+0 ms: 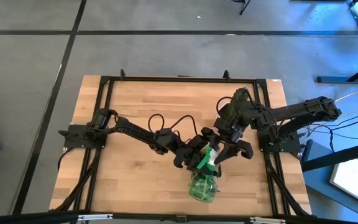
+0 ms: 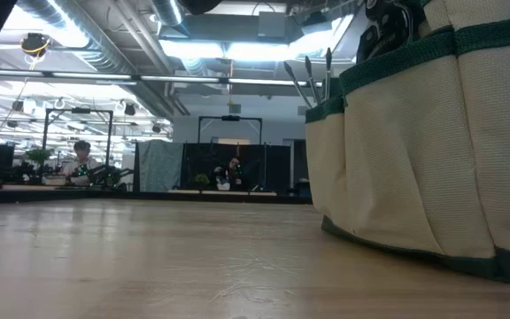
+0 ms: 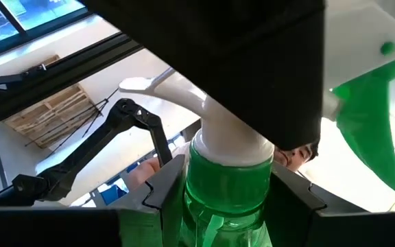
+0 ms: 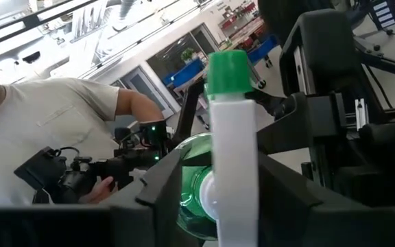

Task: Pick & Place Garden tools in Gardening bag
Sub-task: Put the green spray bottle into the white bag

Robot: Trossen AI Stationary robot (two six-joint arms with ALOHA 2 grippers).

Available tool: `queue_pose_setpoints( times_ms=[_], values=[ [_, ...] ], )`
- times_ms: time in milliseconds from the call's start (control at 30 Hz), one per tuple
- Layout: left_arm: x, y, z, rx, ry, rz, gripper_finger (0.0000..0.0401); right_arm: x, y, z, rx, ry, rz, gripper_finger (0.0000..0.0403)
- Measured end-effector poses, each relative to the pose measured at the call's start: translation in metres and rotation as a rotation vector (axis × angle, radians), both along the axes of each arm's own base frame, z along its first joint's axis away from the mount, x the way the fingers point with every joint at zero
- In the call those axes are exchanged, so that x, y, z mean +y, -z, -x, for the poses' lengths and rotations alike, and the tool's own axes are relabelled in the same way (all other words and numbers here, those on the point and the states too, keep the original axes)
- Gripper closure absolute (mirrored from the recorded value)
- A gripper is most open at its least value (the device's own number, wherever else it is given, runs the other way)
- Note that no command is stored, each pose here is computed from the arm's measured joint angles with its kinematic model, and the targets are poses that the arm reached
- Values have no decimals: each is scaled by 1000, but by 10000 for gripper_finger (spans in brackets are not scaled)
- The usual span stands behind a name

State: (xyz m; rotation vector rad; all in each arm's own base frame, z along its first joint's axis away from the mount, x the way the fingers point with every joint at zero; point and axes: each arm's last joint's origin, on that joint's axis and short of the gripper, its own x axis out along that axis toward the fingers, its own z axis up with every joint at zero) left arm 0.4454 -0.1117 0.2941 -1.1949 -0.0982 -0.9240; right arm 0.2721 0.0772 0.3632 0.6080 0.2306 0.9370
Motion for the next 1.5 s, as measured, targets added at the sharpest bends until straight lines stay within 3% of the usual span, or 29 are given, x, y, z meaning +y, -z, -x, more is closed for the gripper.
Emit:
queue_pose_setpoints(
  times_ms=[300,767,933,1067,1333,1500],
  values=[
    [1,0,0,-4,-9,0,255,0,0,0,-24,6,17,348],
    [1,0,-1,5,4,-10,253,0,1,0,19,-1,2,349],
    [4,0,-1,7,-1,-7,176,-1,-3,13,72,-39,1,349],
    [9,-2,-2,-13,-22,-9,158,-4,-9,30,123,-62,1,349],
    [43,3,-11,54,-124,10,191,-6,-14,64,245,137,31,349],
    [73,16,-14,131,-114,-1,210,-1,-4,71,316,304,126,349]
  ],
)
